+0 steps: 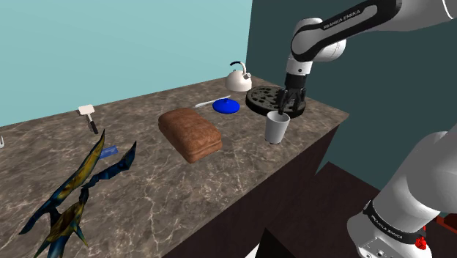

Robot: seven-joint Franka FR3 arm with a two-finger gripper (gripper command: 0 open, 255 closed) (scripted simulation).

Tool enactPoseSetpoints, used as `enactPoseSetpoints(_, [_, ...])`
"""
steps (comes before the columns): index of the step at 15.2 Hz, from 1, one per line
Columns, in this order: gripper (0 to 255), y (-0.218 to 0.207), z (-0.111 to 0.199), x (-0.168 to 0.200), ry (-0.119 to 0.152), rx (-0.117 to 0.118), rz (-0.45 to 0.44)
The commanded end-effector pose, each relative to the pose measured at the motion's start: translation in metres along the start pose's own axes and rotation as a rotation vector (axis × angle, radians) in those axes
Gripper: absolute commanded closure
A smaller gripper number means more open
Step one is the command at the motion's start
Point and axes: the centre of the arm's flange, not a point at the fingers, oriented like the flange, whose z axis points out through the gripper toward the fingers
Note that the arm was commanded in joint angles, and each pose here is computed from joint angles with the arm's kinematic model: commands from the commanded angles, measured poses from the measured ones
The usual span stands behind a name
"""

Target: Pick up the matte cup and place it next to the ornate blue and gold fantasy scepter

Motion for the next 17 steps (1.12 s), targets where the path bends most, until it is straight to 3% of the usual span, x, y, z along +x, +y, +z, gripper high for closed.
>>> enactPoseSetpoints(1, [0,0.003,0.011,0.009,0.006,0.003,0.002])
enactPoseSetpoints(8, [0,0.003,0.046,0.009,0.006,0.003,0.002])
enactPoseSetpoints(15, [0,0.003,0.046,0.009,0.006,0.003,0.002])
enactPoseSetpoints(16, [255,0.003,0.046,0.009,0.006,0.003,0.002])
enactPoseSetpoints(17, [255,0.003,0.046,0.009,0.006,0.003,0.002])
